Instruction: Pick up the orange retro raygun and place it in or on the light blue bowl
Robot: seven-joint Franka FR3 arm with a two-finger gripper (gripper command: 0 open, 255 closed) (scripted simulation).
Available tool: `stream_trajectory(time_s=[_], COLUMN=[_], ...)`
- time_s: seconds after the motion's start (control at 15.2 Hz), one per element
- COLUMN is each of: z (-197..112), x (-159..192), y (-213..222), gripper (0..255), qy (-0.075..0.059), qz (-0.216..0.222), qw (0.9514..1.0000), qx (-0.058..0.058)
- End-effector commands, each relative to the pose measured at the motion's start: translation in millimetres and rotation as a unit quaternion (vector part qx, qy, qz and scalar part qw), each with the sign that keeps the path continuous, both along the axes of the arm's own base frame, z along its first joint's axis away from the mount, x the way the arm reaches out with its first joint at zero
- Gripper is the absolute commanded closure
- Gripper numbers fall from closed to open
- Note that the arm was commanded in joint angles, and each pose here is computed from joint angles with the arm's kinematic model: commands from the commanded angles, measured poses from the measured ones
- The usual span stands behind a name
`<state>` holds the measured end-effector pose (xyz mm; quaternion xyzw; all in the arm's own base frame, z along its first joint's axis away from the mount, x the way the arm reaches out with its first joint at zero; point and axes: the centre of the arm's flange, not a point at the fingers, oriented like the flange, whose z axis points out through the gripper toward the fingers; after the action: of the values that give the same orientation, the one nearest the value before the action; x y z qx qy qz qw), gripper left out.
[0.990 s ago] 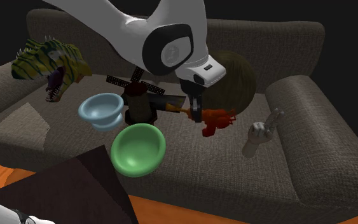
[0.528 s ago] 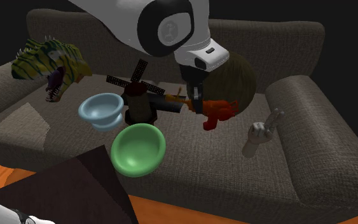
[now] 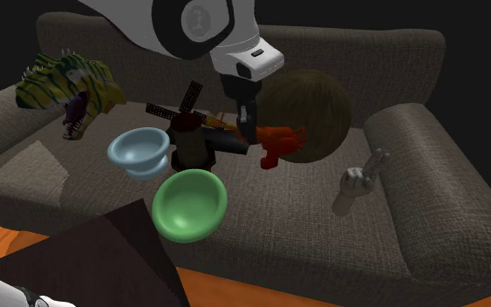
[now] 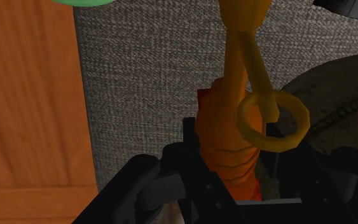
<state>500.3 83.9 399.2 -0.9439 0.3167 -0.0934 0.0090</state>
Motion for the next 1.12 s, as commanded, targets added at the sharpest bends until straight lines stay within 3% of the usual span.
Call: stream_trajectory(time_s=[0.0, 1.06], z=[4, 14], x=[-19, -149], y=[22, 188], gripper=[255, 255], qy=[0.000, 0.000], qz=[-0.001, -0.001], qw=[1.0000, 1.0000], qx=[0.000, 0.000])
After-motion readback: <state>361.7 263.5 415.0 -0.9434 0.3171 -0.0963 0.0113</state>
